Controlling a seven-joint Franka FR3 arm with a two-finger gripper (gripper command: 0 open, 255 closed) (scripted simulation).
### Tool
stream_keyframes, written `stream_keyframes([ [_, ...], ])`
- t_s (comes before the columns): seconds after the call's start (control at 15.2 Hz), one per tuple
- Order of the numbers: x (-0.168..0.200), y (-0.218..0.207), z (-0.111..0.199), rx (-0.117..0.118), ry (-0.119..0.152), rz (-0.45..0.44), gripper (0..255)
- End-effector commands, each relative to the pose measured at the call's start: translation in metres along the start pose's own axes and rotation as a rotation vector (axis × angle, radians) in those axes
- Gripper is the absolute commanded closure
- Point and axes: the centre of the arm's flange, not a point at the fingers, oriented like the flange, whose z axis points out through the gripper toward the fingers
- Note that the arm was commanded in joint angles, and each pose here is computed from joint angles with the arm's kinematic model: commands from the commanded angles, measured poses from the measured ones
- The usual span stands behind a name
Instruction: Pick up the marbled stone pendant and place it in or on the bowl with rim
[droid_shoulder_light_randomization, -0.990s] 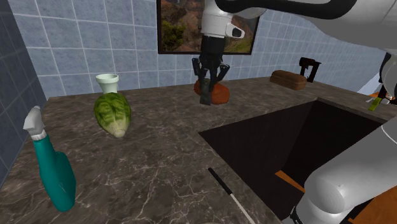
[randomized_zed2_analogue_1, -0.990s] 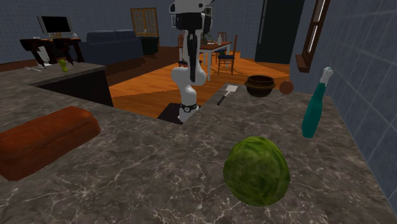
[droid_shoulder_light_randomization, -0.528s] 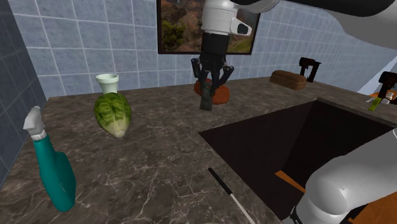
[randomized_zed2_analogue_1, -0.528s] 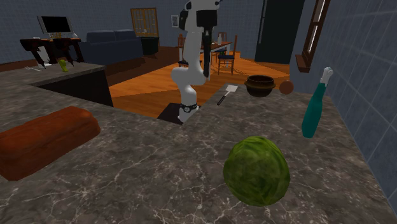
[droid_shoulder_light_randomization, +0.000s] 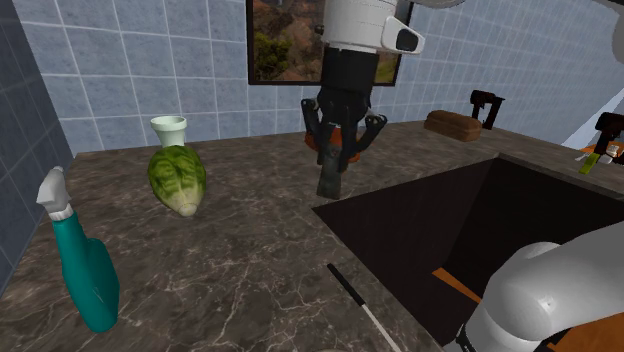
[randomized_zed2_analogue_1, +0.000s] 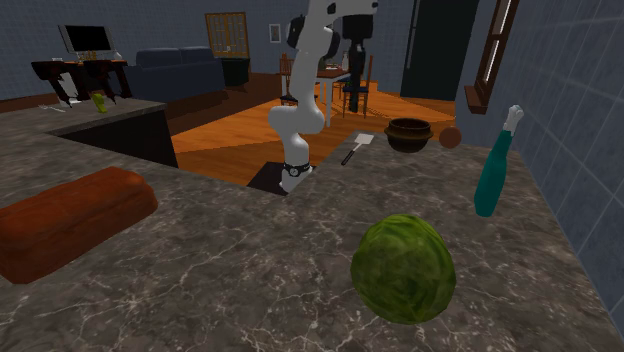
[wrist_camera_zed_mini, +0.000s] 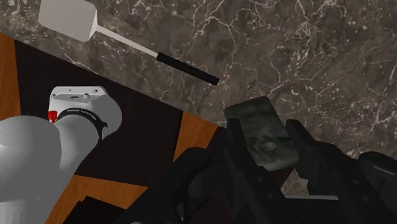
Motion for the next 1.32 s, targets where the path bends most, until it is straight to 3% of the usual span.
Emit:
stream_keyframes([
  [0.0, -0.023, 0.016, -0.002, 0.000, 0.000, 0.001, 255],
  [1.25, -0.225, 0.164, -0.015, 0.000, 0.000, 0.001, 255],
])
